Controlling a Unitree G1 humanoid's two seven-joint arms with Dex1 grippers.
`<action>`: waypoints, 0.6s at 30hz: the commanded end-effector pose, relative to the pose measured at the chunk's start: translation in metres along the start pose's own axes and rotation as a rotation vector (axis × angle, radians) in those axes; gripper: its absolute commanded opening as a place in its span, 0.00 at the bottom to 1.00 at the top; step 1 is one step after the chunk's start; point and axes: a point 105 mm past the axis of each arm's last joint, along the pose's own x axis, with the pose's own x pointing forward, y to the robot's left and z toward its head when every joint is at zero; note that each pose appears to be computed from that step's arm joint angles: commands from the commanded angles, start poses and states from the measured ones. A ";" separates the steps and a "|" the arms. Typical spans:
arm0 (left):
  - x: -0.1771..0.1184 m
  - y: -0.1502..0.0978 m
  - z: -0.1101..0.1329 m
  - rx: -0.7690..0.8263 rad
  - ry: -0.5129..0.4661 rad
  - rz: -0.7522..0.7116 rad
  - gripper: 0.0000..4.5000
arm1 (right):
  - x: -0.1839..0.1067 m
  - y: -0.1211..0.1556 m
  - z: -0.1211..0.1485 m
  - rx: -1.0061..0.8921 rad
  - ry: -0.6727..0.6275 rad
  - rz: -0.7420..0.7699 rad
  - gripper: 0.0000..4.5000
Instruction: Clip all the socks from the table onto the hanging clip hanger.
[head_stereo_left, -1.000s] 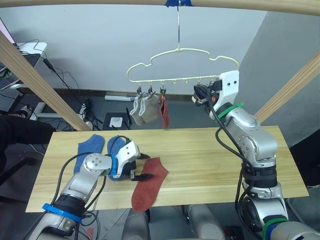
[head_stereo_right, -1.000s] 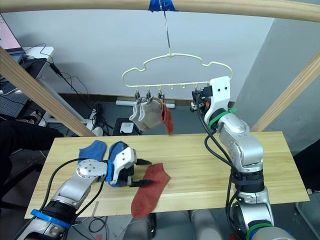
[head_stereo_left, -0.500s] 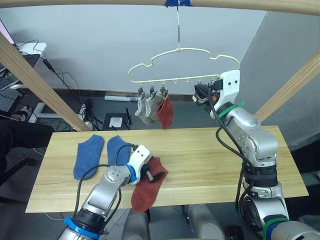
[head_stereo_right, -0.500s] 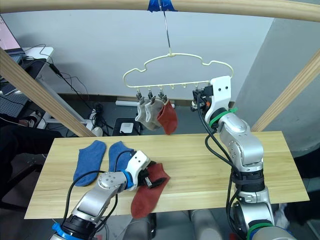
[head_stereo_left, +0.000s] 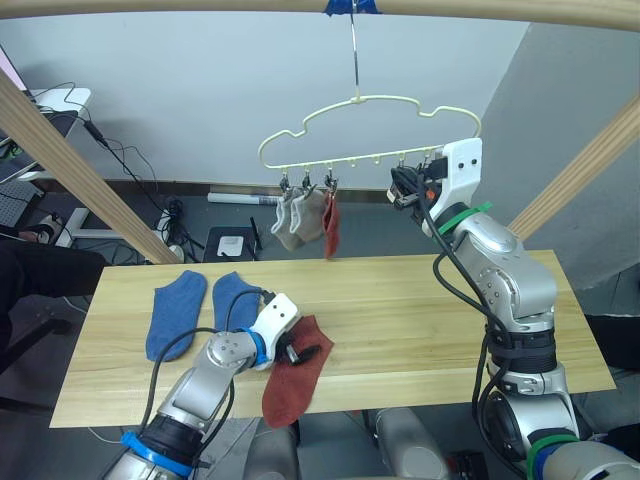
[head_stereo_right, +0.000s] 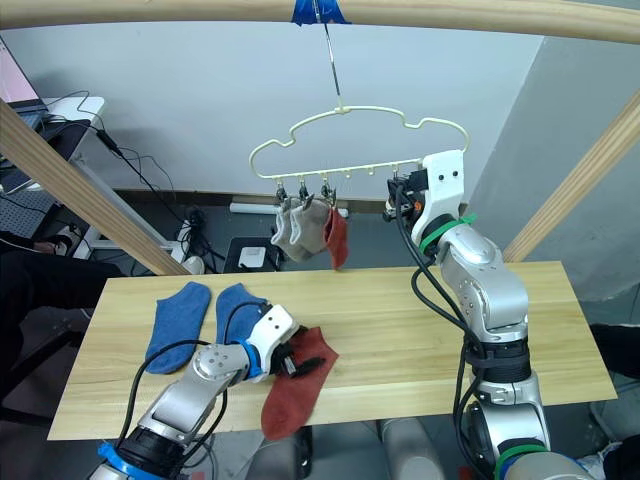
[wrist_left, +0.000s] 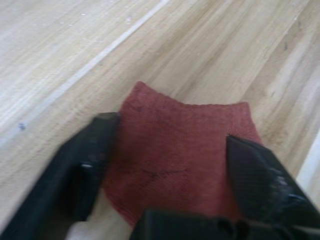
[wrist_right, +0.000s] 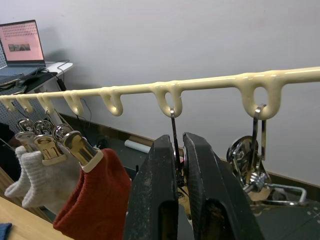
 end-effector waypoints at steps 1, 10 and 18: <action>-0.002 -0.008 -0.022 -0.040 0.051 -0.037 0.55 | -0.003 -0.006 0.008 -0.007 -0.030 -0.019 0.00; -0.008 -0.011 -0.001 -0.092 -0.095 -0.087 0.00 | -0.003 -0.008 0.007 -0.001 -0.025 -0.018 0.00; -0.042 -0.003 0.102 -0.116 -0.548 -0.279 0.00 | -0.006 -0.014 0.011 0.197 0.056 0.097 0.00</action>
